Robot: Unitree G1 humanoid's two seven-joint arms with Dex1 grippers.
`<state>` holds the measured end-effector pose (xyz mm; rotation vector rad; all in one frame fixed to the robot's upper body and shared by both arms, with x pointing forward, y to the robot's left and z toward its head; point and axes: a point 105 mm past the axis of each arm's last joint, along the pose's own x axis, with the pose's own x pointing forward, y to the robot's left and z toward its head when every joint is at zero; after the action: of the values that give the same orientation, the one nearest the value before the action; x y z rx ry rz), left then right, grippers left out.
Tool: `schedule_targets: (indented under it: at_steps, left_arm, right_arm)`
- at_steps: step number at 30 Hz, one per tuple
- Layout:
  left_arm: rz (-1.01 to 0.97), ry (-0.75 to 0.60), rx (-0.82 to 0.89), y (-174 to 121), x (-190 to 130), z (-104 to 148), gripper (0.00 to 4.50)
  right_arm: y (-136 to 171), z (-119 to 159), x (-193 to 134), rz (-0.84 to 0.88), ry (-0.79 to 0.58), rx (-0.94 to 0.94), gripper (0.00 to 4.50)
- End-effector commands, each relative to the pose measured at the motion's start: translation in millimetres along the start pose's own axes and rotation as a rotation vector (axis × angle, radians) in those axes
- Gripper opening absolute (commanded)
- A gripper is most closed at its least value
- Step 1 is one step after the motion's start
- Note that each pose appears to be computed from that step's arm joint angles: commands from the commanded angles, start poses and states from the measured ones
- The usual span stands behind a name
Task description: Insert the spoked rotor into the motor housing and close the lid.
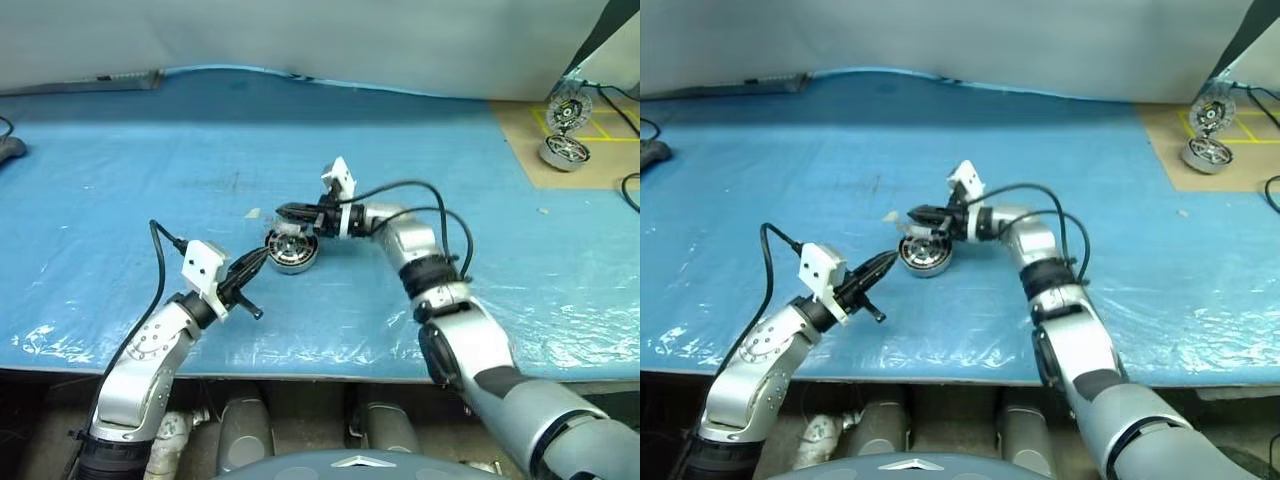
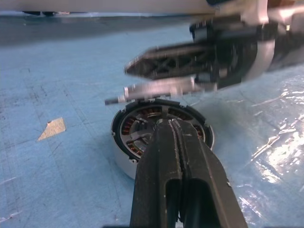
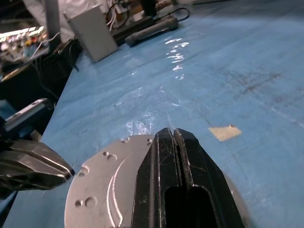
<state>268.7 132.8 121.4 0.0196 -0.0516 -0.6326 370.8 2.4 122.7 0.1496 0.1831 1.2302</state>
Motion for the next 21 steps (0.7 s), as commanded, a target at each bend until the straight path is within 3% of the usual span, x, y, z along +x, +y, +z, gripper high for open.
schedule_targets:
  at_steps: [1, 9, 16, 21]
  left_arm:
    - [0.016, -0.042, 0.015, 0, -9, 15, 0.03]
    - [0.055, -0.017, -0.005, 10, -7, 6, 0.03]
    - [0.047, -0.029, 0.014, 1, -2, 15, 0.03]
    - [0.043, -0.032, 0.017, -8, -7, 16, 0.03]
  right_arm:
    - [9, 10, 2, -0.047, -0.070, -0.013, 0.00]
    - [19, 0, 7, -0.098, -0.103, 0.040, 0.00]
    - [23, -16, 11, -0.098, -0.070, 0.048, 0.00]
    - [35, -12, 11, -0.066, -0.090, 0.044, 0.00]
